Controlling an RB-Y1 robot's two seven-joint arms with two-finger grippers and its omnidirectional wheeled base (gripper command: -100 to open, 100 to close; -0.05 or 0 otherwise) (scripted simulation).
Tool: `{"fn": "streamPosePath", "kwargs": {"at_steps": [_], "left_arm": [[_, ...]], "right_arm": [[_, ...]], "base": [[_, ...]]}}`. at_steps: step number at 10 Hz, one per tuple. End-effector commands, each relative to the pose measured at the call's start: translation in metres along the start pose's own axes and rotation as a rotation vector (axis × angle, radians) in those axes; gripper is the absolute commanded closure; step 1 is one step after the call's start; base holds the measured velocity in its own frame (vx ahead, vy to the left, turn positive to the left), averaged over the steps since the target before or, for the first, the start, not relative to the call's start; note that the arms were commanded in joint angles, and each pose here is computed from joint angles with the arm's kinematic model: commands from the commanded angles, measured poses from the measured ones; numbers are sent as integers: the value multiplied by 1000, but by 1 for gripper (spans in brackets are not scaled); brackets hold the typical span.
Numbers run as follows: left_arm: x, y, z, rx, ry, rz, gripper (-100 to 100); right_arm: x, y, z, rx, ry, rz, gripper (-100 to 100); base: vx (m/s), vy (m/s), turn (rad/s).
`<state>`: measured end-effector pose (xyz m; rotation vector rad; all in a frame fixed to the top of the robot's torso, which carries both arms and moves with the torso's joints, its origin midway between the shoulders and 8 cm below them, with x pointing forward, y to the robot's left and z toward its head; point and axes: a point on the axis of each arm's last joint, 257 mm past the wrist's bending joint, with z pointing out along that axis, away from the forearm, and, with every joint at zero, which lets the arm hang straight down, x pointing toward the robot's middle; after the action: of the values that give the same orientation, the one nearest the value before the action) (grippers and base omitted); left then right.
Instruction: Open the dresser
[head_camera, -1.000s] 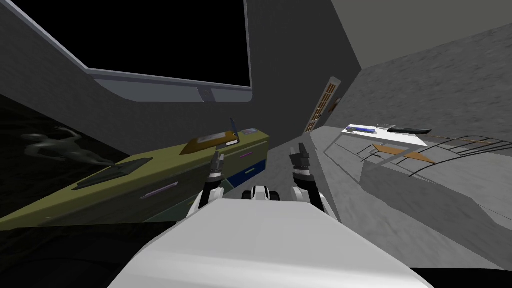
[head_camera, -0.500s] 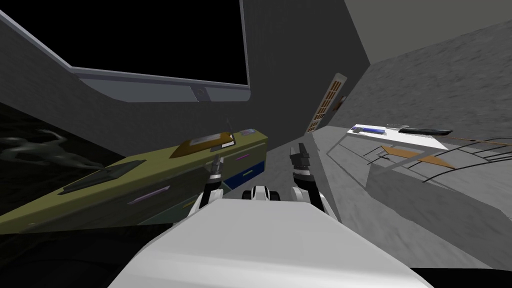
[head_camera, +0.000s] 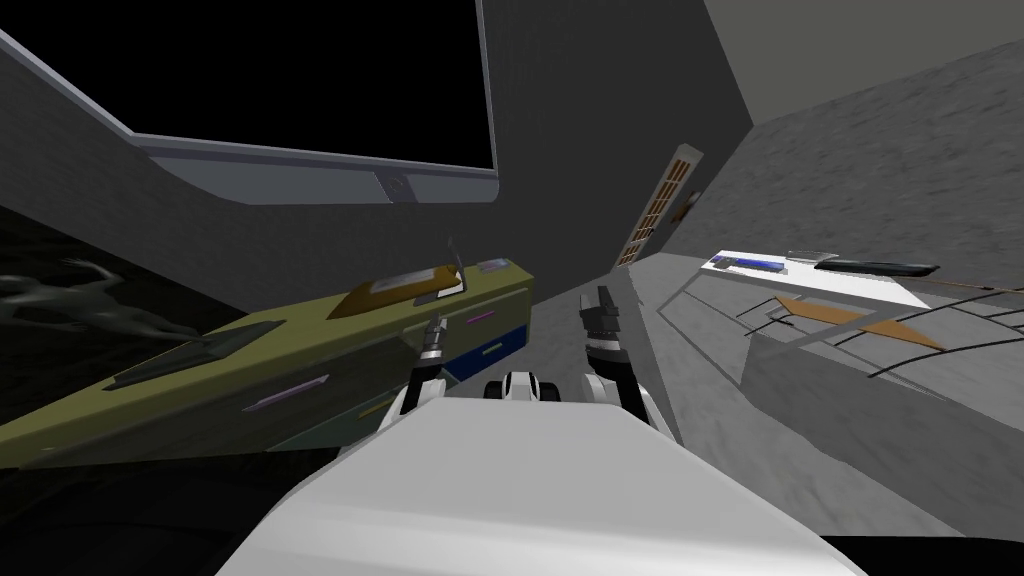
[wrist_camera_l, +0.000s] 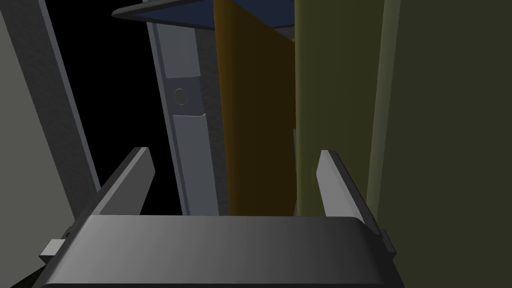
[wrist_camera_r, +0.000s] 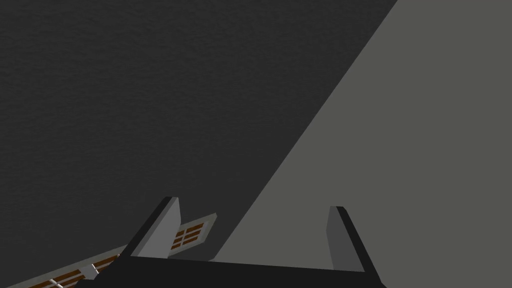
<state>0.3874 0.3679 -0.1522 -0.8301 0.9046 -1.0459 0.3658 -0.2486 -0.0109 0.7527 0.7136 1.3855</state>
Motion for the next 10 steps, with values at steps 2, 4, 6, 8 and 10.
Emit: {"fn": "streamPosePath", "kwargs": {"at_steps": [2, 4, 6, 8, 10], "left_arm": [[-9, 29, -9, -60, -14, 5, -100], [-15, 47, -16, -98, -26, 5, -100], [-20, 65, -23, -138, -42, 2, -100], [-25, 84, -32, -179, -61, -4, -100], [-28, 103, -43, -221, -85, -17, -100]], "right_arm": [[0, 0, 0, 0, 0, 0, 0], [0, 0, 0, 0, 0, 0, 0], [0, 0, 0, 0, 0, 0, 0], [0, 0, 0, 0, 0, 0, 0], [0, 0, 0, 0, 0, 0, 0]], "base": [[79, -83, 49], [69, -99, 42], [74, -110, 57], [86, -98, 54], [74, -99, 45]]}}
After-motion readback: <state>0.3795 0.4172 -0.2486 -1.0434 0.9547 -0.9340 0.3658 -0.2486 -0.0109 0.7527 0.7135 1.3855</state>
